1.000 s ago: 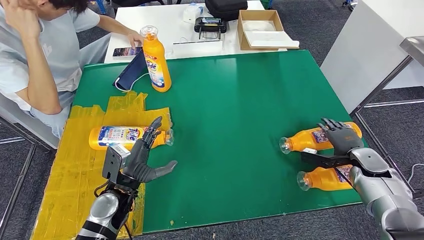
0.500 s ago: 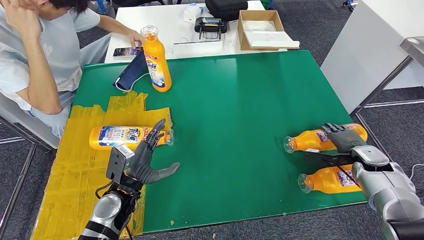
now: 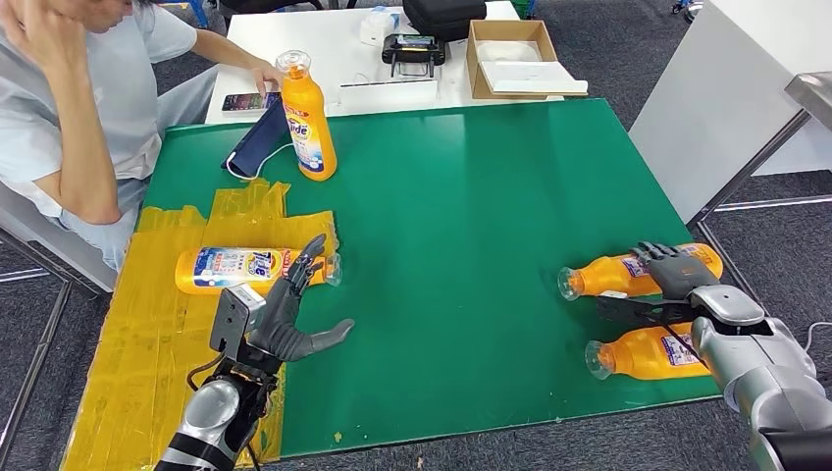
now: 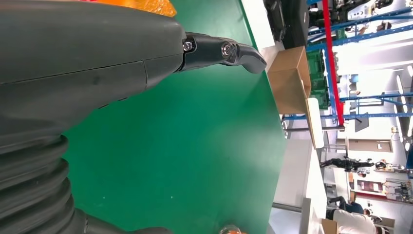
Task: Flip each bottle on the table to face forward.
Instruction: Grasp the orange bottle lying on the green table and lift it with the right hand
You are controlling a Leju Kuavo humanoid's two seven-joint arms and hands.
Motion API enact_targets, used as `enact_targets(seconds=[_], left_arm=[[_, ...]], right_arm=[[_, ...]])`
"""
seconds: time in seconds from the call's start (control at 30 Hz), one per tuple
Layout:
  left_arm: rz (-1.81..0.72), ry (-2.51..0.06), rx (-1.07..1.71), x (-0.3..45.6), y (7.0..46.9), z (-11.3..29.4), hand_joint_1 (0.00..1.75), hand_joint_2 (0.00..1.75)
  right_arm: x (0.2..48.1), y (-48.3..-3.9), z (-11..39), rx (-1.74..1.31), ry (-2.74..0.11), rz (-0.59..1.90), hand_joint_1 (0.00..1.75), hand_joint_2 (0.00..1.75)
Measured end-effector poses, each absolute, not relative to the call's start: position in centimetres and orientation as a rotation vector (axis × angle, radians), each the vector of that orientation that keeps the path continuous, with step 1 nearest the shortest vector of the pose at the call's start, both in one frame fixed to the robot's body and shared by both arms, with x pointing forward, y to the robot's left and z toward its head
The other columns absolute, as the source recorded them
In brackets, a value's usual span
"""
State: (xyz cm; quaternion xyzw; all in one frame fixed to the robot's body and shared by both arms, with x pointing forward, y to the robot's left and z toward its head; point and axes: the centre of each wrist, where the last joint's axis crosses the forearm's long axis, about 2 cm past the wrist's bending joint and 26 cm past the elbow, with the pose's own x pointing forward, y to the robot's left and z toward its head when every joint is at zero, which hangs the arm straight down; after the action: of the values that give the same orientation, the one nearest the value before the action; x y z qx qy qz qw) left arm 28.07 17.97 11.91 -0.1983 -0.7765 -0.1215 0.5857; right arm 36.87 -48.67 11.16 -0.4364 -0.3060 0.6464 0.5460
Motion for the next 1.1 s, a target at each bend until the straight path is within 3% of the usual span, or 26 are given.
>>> enact_targets(seconds=[0.03, 0.07, 0.1, 0.3, 0.5, 1.1], left_arm=[[-0.284, -1.81, -0.462, 28.1, 18.0, 11.9, 0.0, 1.75], [-0.284, -1.809, -0.462, 28.1, 18.0, 11.9, 0.0, 1.75], [-0.285, -1.808, -0.462, 28.1, 17.9, 11.9, 0.0, 1.75], [-0.287, -1.798, -0.469, 28.3, 17.7, 11.7, 0.0, 1.75], [-0.287, -1.794, -0.47, 28.3, 17.6, 11.6, 0.0, 1.75], [-0.272, -1.795, -0.489, 28.3, 17.5, 11.5, 0.0, 1.75]], right_arm=[[36.8, -48.7, 11.1, -1.03, -0.721, 1.534, 1.35, 1.75], [36.8, -48.7, 11.1, -1.023, -0.714, 1.534, 1.55, 1.75], [36.8, -48.7, 11.1, -1.012, -0.704, 1.533, 1.6, 1.75], [36.9, -49.1, 11.3, -0.971, -0.667, 1.521, 1.54, 1.75], [36.8, -49.0, 11.1, -0.979, -0.683, 1.52, 1.75, 1.75], [36.8, -47.6, 10.3, -1.085, -0.723, 1.569, 1.75, 1.75]])
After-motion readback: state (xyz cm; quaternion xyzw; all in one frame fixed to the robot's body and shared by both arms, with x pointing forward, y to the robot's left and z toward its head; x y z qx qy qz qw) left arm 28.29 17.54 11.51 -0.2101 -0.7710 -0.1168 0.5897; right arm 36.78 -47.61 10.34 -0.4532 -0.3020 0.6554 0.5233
